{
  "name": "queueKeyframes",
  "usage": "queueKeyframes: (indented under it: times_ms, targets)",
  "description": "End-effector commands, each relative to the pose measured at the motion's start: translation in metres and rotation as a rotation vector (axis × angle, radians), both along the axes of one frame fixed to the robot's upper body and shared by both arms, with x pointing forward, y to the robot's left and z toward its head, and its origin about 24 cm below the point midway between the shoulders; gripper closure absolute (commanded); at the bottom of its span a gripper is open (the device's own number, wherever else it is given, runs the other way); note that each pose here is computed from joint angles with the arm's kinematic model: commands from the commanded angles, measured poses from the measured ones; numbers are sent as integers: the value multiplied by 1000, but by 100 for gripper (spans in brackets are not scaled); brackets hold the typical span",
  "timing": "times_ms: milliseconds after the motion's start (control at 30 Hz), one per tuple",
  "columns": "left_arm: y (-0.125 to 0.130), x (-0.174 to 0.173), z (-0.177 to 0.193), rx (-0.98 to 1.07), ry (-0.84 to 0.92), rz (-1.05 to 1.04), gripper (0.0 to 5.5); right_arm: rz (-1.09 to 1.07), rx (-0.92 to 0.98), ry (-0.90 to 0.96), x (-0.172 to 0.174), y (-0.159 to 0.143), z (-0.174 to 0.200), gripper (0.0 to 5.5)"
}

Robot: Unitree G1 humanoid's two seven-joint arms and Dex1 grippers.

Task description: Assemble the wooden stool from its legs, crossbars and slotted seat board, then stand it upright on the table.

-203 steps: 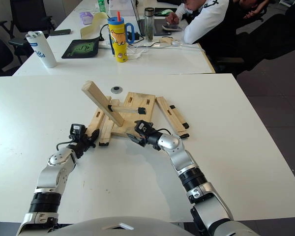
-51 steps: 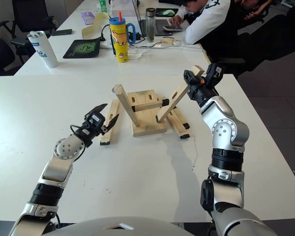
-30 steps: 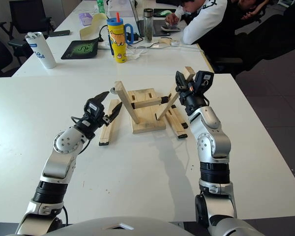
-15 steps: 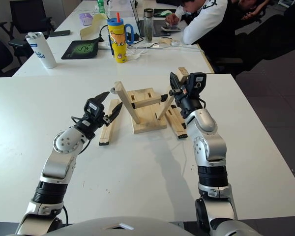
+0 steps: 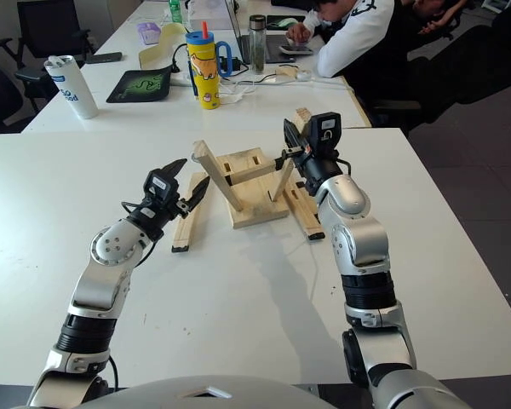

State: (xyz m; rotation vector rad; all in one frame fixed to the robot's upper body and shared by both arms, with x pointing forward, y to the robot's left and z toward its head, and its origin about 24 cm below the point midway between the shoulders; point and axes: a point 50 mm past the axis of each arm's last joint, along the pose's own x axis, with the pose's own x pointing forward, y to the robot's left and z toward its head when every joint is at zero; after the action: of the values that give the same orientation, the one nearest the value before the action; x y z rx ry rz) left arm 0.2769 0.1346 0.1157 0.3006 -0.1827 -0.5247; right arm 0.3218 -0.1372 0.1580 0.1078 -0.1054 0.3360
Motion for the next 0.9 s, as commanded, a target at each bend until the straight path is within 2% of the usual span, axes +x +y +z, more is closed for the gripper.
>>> queueKeyframes:
  times_ms: [33, 167, 200, 433, 500, 767, 900]
  targets:
    - [-18, 0, 27, -38, -103, -81, 248, 48, -89, 490, -12, 5, -91, 443]
    - [-19, 1, 27, -41, -104, -83, 248, 95, -165, 557, -19, 9, -105, 443]
    - [-19, 1, 28, -41, -104, -83, 248, 102, -165, 568, -21, 9, -108, 407]
    - [-18, -1, 27, -45, -101, -77, 248, 90, -134, 574, -17, 8, -107, 296]
    - [-18, -1, 27, -45, -100, -76, 248, 78, -115, 544, -14, 8, -103, 296]
    - [-16, -1, 25, -48, -93, -65, 248, 34, 61, 195, 2, 12, -45, 296]
    - [-14, -1, 25, -50, -93, -56, 248, 15, 97, 112, 6, 9, -28, 296]
